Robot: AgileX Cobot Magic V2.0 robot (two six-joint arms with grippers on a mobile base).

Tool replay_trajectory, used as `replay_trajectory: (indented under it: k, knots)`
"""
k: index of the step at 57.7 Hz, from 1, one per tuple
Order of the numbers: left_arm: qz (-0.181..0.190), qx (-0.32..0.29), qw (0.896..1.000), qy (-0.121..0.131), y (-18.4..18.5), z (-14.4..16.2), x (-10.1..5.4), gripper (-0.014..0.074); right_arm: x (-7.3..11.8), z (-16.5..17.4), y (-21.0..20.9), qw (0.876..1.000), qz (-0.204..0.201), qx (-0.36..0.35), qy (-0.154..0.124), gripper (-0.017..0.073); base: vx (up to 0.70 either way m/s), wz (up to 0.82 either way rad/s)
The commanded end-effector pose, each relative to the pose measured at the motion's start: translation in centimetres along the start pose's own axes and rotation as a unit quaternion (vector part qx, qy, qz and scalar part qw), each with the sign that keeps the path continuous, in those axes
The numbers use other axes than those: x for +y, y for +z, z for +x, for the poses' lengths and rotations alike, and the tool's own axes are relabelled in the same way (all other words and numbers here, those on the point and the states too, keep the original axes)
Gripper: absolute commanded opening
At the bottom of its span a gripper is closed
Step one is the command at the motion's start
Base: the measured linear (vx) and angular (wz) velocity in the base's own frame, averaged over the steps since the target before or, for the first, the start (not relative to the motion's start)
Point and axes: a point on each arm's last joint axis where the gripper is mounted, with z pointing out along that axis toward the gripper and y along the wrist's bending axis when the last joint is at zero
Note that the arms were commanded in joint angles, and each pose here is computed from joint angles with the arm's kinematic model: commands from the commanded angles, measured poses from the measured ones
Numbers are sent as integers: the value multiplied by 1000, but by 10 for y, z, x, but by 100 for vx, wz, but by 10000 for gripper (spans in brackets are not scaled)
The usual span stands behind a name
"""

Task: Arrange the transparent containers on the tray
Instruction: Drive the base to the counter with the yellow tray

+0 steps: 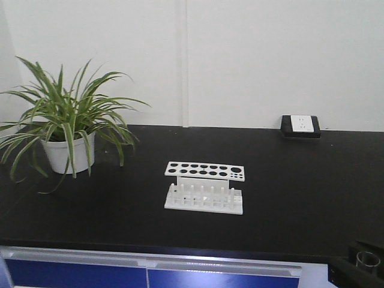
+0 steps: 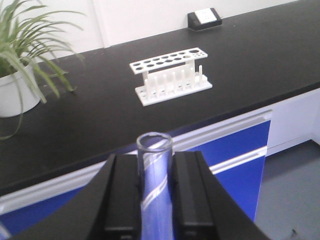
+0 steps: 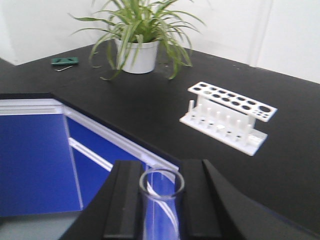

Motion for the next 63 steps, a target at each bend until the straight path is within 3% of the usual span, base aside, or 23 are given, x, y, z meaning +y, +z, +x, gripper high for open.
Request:
replay_trajectory:
  k: [1, 34, 63]
  knots:
    - [8, -55, 998, -6, -4, -19, -1, 1, 1, -18, -5, 998, -7, -57, -11, -13, -31, 27]
    - [8, -55, 998, -6, -4, -19, -1, 2, 1, -18, -5, 998, -7, -57, -11, -13, -35, 34]
    - [8, -55, 998, -5, -4, -19, -1, 2, 1, -18, -5, 998, -7, -57, -11, -13, -35, 55]
